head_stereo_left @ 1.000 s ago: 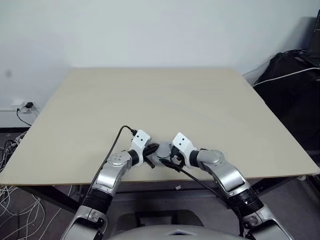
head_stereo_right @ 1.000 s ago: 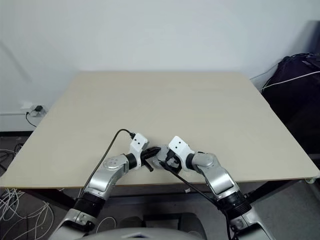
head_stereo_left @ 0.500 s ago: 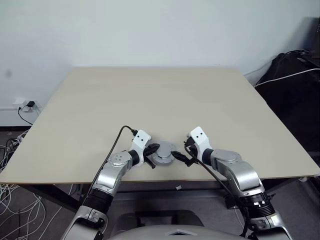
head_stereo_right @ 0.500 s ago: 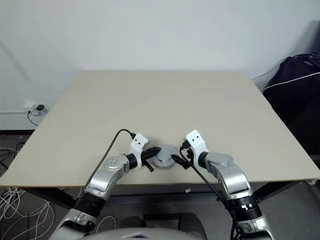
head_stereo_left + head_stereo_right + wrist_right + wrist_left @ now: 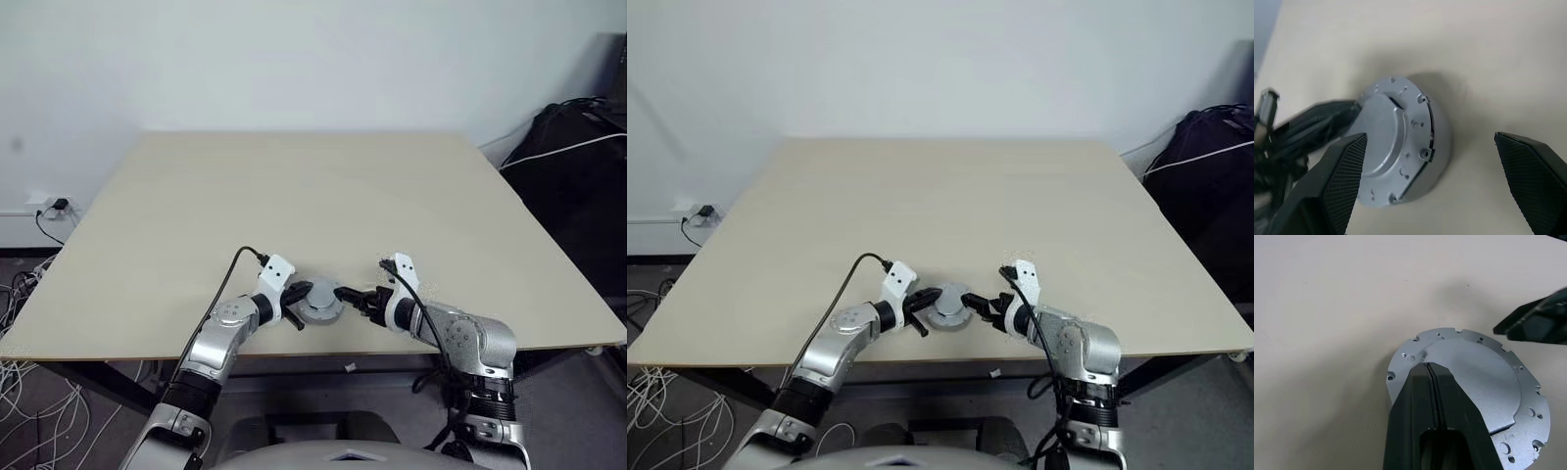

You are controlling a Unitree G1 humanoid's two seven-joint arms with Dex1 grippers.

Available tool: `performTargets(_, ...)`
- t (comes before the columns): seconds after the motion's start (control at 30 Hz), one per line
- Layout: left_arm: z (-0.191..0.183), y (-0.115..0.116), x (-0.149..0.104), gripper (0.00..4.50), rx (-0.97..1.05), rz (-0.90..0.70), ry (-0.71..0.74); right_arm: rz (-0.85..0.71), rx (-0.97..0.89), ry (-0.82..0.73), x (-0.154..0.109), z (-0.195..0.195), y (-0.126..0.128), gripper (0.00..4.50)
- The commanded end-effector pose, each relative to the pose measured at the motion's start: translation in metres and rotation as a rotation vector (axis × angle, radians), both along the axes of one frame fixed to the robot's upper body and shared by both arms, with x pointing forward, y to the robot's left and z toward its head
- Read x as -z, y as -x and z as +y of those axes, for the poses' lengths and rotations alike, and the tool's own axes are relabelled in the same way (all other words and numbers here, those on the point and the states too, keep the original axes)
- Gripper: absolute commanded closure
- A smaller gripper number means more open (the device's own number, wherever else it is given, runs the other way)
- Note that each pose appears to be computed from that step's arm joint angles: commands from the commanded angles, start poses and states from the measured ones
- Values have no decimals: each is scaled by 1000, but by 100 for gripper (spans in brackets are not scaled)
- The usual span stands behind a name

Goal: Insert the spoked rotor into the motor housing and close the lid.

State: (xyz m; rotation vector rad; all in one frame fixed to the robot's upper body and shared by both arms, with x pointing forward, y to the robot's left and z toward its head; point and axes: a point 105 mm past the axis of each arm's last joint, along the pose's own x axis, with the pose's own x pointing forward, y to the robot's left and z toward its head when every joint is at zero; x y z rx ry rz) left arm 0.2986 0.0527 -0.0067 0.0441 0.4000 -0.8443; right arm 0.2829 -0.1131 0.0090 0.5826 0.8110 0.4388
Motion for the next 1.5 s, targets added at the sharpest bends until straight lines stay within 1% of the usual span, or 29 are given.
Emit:
performTargets(0.03,0,8,13,450,10,49,-29,-22,21,-34,-12,3,-8,3)
performTargets(0.17,0,7,13,450,10,47,-30,2,40,-50,-10,5,-10,3)
performTargets(0.4,2,8,13,450,6,48,-31,50,41,-67,-3,10,-6,3)
performTargets(0.53,3,9,14,450,4,50,-32,76,40,-103,-2,14,-4,3)
performTargets(0.63,3,9,14,450,3,51,-33,85,49,-139,-3,16,-4,3)
performTargets(1.03,3,11,14,450,5,56,-32,113,51,-188,2,30,-2,3)
performTargets(1.33,2,12,14,450,7,58,-32,147,20,-230,9,46,4,3)
performTargets(1.5,2,12,14,450,9,58,-34,146,-27,-300,8,56,8,3)
